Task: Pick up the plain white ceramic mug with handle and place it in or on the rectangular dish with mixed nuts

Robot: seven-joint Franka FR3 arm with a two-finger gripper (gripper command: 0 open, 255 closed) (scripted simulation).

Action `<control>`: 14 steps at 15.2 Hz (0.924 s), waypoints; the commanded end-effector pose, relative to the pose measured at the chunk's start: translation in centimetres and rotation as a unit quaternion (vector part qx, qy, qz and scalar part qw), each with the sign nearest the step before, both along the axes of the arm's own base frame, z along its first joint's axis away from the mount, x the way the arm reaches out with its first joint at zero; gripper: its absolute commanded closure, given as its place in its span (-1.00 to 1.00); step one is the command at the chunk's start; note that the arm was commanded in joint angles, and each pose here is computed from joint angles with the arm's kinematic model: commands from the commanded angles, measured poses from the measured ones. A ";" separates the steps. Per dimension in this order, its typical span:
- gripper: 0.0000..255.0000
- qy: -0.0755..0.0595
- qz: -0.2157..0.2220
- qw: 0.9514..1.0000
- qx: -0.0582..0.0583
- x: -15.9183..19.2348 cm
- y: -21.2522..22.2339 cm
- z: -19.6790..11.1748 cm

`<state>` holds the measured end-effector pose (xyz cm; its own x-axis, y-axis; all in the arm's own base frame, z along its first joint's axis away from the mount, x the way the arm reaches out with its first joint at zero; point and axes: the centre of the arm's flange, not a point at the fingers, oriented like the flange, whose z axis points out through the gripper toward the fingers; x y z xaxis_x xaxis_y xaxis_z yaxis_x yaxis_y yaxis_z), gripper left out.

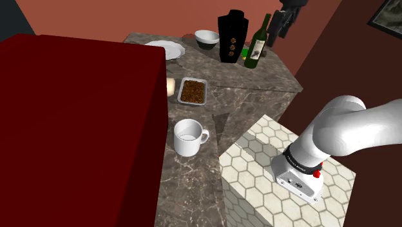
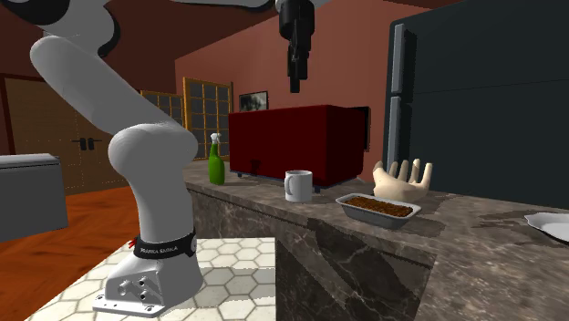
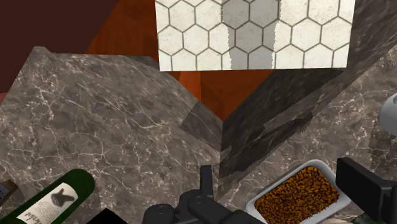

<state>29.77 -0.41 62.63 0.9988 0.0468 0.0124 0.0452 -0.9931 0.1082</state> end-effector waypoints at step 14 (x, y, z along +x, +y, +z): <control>-1.00 0.014 0.001 1.000 0.021 2.3 13.6 -9.3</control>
<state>31.79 11.98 54.04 0.9987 0.0500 -0.0116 0.0507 -0.9962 0.0703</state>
